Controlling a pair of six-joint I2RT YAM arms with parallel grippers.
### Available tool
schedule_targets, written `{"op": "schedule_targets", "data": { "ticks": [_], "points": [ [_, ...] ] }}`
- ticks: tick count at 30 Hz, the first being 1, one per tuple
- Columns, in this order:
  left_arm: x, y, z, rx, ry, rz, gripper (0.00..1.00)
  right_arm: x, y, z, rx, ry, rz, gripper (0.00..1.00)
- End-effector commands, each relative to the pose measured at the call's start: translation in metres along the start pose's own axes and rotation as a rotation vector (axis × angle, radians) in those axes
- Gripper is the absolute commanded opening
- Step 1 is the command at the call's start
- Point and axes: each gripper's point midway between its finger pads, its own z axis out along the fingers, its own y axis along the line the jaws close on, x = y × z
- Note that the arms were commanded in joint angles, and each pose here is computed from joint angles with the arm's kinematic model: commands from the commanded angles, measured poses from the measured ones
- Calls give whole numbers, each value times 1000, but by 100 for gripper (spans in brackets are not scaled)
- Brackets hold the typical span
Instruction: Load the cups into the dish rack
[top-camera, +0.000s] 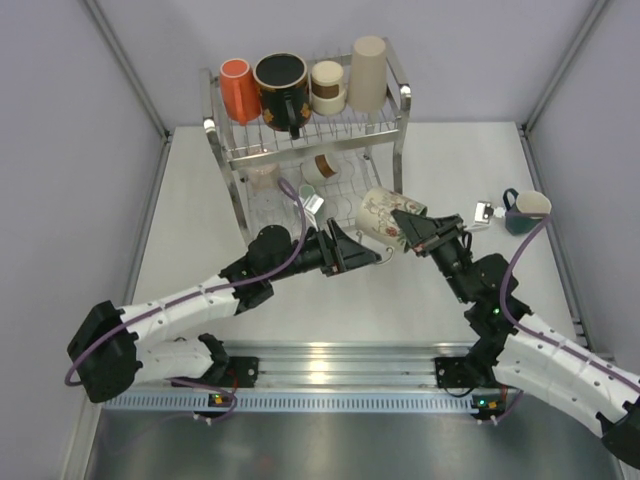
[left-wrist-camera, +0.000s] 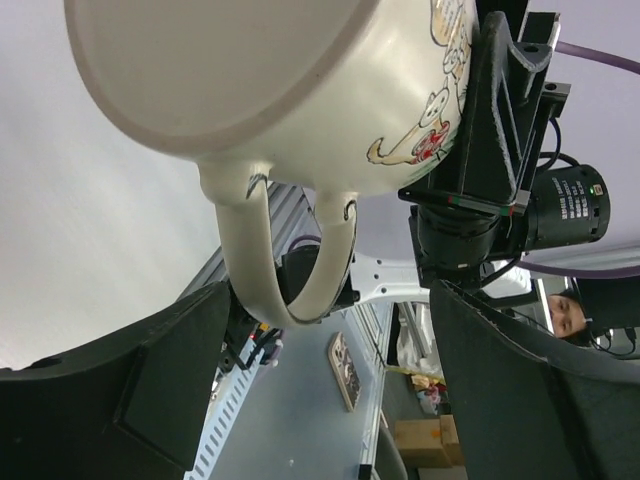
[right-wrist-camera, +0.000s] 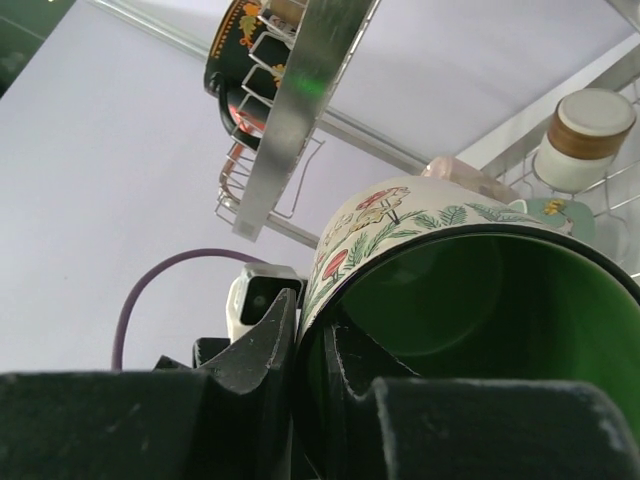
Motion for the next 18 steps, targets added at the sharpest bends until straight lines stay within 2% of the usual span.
{"op": "schedule_targets", "data": {
  "ticks": [1,6,9,13,16,18],
  "points": [
    [-21,-48,7,151,-84,84,86,-49,93,-10,-307,-166,157,0],
    [-24,-44,10,131,-114,80,83,-45,95,-15,-340,-175,198,0],
    [-29,-53,9,174,-141,81,72,-38,90,-16,-336,-159,224,0],
    [-33,-64,6,215,-160,87,68,-22,84,-17,-333,-95,220,0],
    [-30,-72,8,239,-131,110,51,-15,72,-19,-308,-87,218,0],
    [-28,-73,9,242,-116,96,47,-16,64,-20,-287,-100,217,0]
  ]
}}
